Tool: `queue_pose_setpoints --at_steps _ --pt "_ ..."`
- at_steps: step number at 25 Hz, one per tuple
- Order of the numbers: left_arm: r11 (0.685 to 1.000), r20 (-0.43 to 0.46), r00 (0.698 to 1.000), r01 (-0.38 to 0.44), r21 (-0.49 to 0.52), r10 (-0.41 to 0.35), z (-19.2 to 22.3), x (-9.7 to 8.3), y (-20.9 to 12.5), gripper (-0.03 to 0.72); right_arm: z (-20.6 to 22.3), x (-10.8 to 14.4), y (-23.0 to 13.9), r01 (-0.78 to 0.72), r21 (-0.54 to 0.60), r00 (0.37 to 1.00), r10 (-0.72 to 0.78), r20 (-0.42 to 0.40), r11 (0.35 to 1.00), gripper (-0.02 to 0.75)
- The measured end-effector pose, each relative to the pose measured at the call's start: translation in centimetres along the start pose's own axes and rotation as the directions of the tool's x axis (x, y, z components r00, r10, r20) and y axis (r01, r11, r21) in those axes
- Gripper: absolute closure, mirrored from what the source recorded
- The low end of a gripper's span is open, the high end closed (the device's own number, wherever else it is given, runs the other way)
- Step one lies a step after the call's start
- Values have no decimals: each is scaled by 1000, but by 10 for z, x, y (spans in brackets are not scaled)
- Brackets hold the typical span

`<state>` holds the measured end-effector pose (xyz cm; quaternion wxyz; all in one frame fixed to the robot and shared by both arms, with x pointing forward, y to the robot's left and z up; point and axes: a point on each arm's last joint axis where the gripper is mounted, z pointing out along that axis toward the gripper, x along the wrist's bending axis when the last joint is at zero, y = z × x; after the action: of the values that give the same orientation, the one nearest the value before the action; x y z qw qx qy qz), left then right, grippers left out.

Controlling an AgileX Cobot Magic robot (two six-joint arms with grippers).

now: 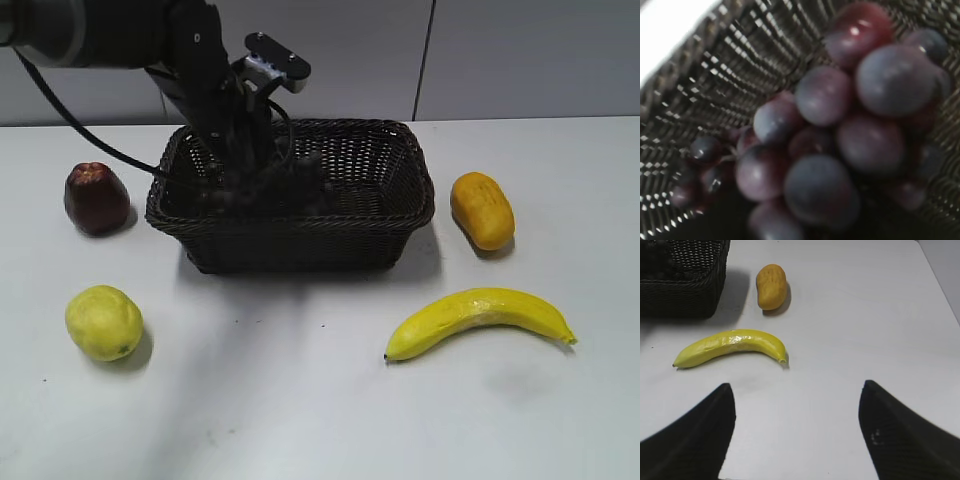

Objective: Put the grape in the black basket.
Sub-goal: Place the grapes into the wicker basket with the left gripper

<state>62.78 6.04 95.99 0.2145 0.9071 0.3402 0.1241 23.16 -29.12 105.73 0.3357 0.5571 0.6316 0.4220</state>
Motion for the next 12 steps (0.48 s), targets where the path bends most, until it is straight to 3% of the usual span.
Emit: queue_pose_setpoints --at_steps 2,4,8,12 --pt "1000 -1 1000 3 -8 -3 -1 0 1 78 0 0 0 0 0 1000 0 0 1000 152" --pt "1000 -2 1000 3 -12 -3 -4 0 2 56 0 0 0 0 0 1000 0 0 1000 152" --pt "999 14 999 33 -11 -33 -24 -2 5 48 0 0 0 0 0 1000 0 0 1000 152" --pt "994 28 996 81 -79 -79 -76 -5 15 55 0 0 0 0 0 1000 0 0 1000 152"
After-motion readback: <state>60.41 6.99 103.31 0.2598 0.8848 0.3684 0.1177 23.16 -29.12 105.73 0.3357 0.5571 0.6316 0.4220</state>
